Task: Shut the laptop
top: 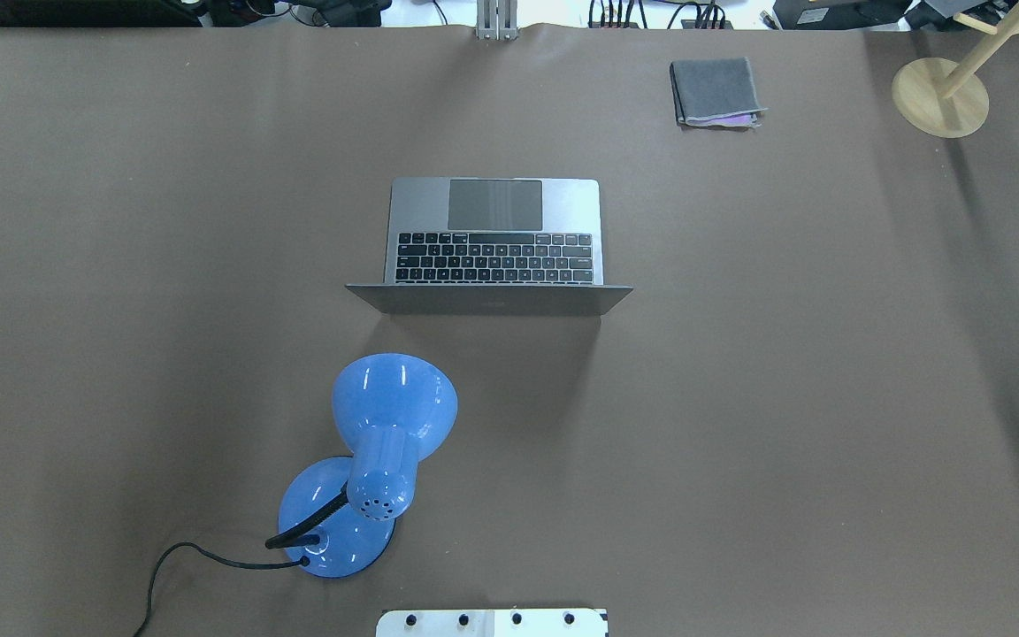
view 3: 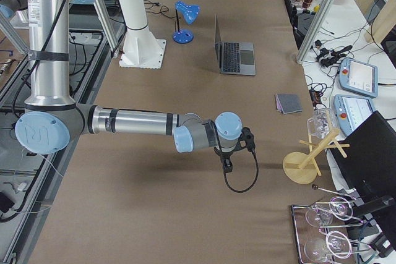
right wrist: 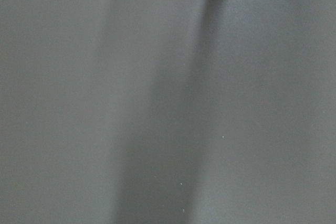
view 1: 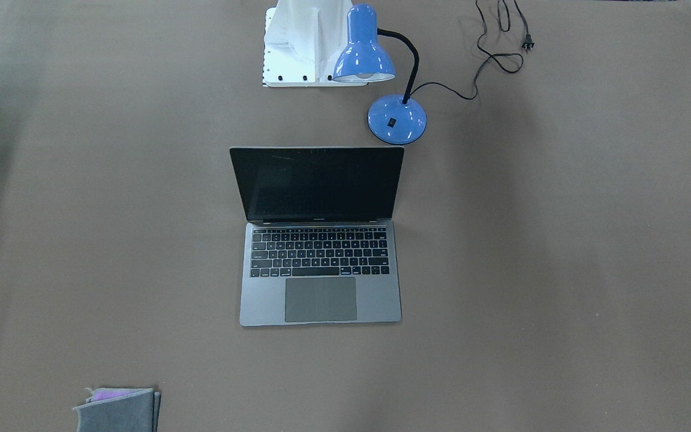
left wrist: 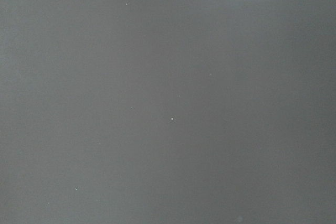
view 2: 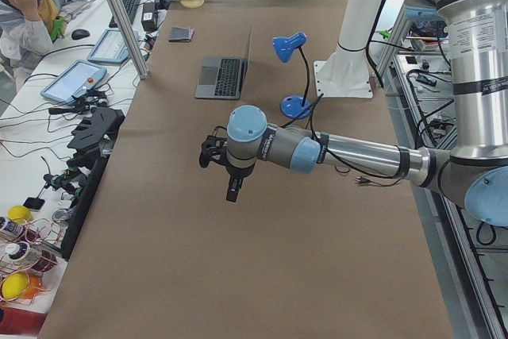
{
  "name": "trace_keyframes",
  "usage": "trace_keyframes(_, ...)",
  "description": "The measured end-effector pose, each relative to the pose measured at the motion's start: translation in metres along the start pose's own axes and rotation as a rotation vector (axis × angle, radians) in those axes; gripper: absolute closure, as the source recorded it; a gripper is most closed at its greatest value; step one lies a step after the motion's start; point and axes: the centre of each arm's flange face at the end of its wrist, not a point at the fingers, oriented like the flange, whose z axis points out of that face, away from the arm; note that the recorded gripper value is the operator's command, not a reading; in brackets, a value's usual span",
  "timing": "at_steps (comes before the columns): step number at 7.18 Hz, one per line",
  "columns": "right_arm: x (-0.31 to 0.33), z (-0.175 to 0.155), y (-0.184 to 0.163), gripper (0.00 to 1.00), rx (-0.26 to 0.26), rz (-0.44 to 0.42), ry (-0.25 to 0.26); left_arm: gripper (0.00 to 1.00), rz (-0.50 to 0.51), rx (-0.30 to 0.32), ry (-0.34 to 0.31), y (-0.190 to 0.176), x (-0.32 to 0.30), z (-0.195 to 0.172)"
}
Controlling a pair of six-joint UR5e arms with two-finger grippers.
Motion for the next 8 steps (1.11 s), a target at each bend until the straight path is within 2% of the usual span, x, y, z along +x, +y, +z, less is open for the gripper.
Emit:
trace_keyframes(2,-0.074,-0.008,-0.009,0.03,0.037,0.068,-0.042,0.09,-0.032,-0.01,0.041,-0.007,0.062,0.003)
trace_keyframes(3,-0.135,-0.011,-0.013,0.17,0.036,0.125,-0.076,0.16,-0.072,-0.024,0.072,-0.01,0.107,0.003)
trace_keyframes(4,-0.197,-0.013,-0.012,0.47,0.029,0.175,-0.108,0.35,-0.118,-0.04,0.107,-0.014,0.154,0.004)
trace_keyframes(5,-0.261,-0.011,-0.009,0.87,0.022,0.235,-0.131,0.74,-0.171,-0.06,0.147,-0.02,0.202,0.007)
trace_keyframes(6,-0.321,-0.008,-0.005,1.0,0.014,0.302,-0.162,1.0,-0.225,-0.088,0.188,-0.026,0.25,0.011)
trace_keyframes(8,-0.423,0.004,0.002,1.0,-0.027,0.393,-0.243,1.0,-0.326,-0.164,0.264,-0.03,0.344,0.021)
